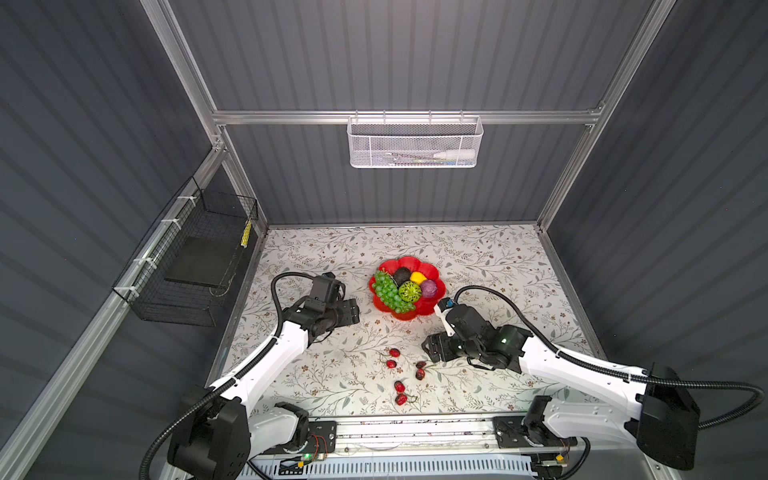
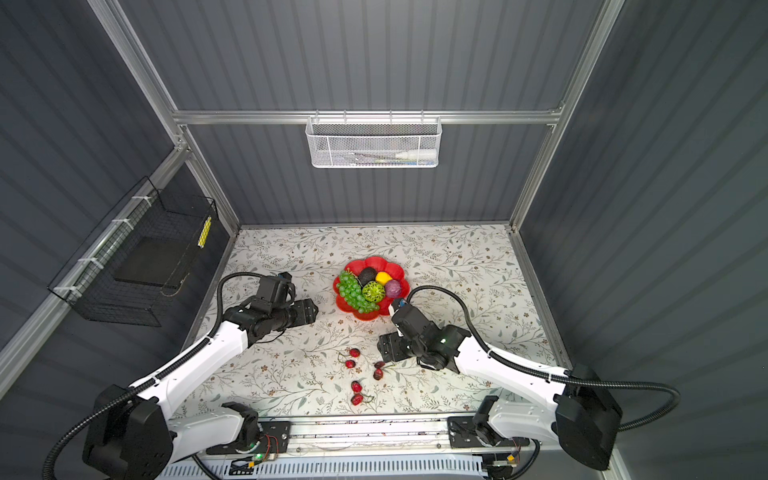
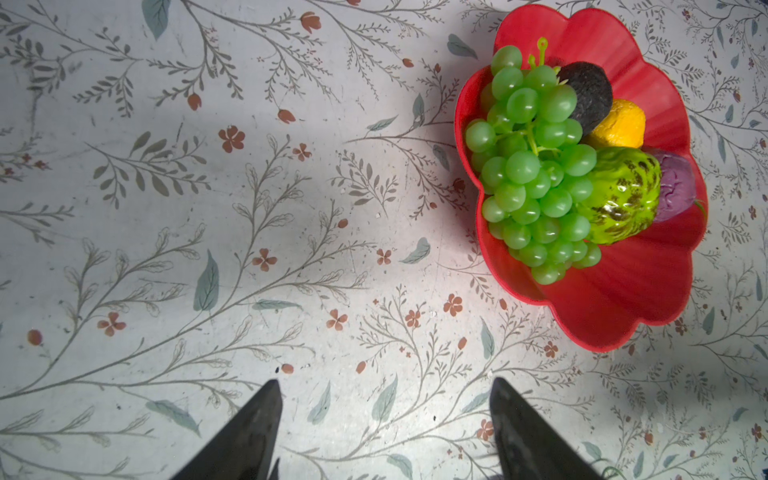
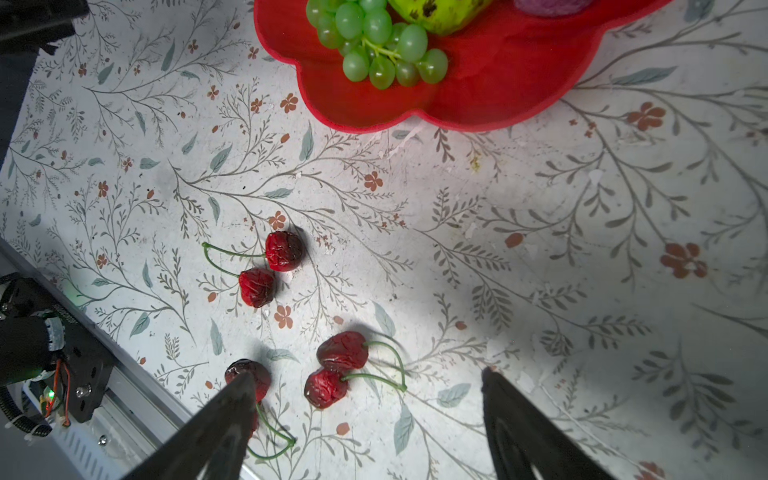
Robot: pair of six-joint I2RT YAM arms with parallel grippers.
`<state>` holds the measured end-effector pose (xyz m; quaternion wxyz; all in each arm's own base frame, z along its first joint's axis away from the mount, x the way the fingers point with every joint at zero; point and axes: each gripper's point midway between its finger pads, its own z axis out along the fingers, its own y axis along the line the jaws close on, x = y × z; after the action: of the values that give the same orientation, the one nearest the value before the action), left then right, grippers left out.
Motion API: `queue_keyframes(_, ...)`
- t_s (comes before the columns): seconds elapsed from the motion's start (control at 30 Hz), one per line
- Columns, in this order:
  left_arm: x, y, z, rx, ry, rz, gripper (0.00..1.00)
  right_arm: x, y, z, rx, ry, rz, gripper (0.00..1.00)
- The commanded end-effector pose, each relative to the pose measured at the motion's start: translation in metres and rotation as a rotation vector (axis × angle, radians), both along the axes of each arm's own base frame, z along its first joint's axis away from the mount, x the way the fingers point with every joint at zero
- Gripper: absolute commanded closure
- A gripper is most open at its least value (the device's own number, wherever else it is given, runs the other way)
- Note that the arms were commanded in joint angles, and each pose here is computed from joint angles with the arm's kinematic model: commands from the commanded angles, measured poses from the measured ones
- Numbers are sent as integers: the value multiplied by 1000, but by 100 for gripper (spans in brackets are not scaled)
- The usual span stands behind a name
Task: Place and organize the fake fruits in the fruit bowl
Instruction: 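Move both grippers back toward the red cherries nearer the robot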
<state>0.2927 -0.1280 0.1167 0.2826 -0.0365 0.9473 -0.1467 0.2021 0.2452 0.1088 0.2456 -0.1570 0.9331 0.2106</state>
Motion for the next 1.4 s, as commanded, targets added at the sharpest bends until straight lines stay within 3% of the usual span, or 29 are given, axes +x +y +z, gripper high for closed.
queue_keyframes(0.0, -6, 2, -10, -20, 23, 37, 21, 3, 5, 4, -15, -10, 18, 14)
queue_keyframes(0.37, -20, -3, -22, -65, 81, 41, 22, -4, 10, -7, -20, 7, 42, 16)
queue_keyframes(0.47, -35, -28, -27, -159, 133, -52, 24, -6, 13, -10, -25, 20, 60, 16)
queue_keyframes(0.67, -89, -87, -32, -175, 228, -304, 22, -13, 17, -25, -19, 65, 82, 16)
queue_keyframes(0.8, -107, -101, -42, -121, 246, -370, 22, -13, 23, -29, -4, 78, 87, 16)
queue_keyframes(1.0, -107, -111, -65, -17, 276, -412, 23, -11, 24, -28, 0, 64, 91, 16)
queue_keyframes(1.27, -105, -114, -79, -4, 296, -406, 45, -13, 11, -30, -2, 44, 57, 16)
queue_keyframes(1.37, -102, -111, -78, 5, 279, -388, 48, -14, 10, -33, -4, 47, 57, 16)
